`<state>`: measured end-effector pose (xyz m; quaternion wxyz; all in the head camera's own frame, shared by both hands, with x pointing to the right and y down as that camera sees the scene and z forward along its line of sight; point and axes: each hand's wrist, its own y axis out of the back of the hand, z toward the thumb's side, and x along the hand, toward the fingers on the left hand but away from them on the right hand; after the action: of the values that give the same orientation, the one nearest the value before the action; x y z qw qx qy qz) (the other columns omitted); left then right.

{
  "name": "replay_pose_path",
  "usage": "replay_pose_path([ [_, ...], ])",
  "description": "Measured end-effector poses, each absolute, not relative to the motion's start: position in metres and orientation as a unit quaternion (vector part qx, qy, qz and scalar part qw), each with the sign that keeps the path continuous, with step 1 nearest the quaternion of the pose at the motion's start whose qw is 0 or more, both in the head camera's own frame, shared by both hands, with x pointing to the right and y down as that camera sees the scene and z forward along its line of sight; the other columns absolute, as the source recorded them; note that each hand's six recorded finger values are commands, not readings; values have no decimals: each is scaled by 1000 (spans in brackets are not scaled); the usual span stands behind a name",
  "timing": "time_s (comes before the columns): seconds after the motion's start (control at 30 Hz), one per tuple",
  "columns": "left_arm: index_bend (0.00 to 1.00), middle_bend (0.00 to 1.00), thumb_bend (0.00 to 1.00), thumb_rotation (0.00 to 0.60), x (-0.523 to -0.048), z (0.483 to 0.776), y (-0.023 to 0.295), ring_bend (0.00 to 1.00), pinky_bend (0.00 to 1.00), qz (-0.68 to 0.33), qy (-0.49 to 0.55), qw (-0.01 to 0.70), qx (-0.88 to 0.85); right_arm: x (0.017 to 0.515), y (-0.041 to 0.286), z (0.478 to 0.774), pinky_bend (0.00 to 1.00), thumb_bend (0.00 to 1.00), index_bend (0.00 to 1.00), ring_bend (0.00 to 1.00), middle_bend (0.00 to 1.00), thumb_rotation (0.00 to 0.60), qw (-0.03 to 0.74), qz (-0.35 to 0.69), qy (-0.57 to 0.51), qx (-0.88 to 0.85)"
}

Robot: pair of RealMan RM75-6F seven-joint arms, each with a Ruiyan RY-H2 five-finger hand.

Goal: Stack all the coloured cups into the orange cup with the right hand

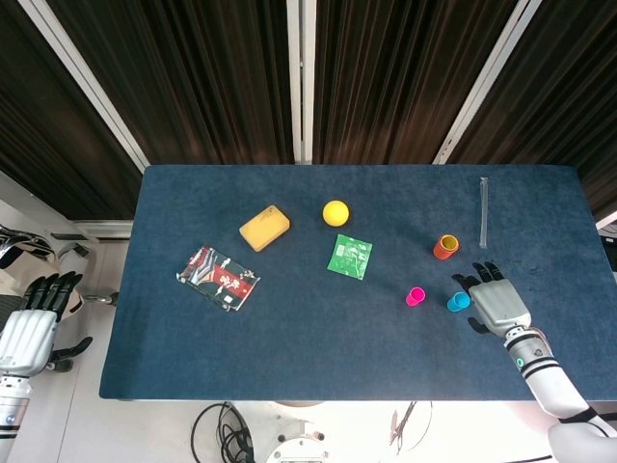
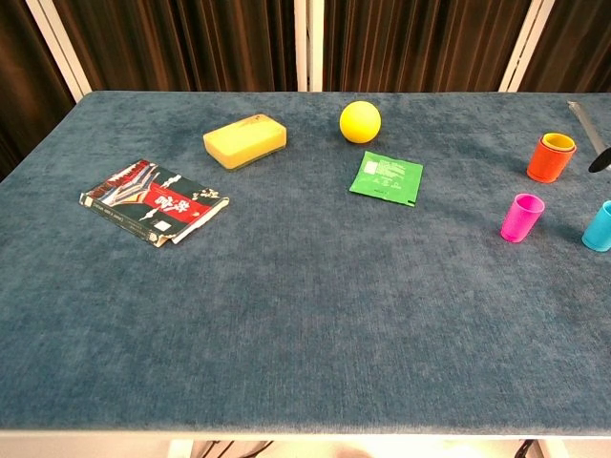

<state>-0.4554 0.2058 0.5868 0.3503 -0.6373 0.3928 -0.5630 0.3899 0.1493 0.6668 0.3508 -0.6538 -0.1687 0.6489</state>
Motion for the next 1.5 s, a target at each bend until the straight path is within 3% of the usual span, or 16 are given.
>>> replay_pose_path([
  [0.13,72,63,157,600,-456,588,207,0,0,-565,390,346,-640,392,151,676,0,247,275,0,286,600,349,655,-173,-648],
  [0.9,71,62,157,600,-455,592,203,0,0,-566,383,349,-641,382,151,694,0,271,348,2,351,600,349,653,-186,-646],
  [1.5,71,62,157,600,-451,594,203,0,0,-564,380,350,-644,378,153,698,0,327,449,70,444,600,358,655,-199,-635],
])
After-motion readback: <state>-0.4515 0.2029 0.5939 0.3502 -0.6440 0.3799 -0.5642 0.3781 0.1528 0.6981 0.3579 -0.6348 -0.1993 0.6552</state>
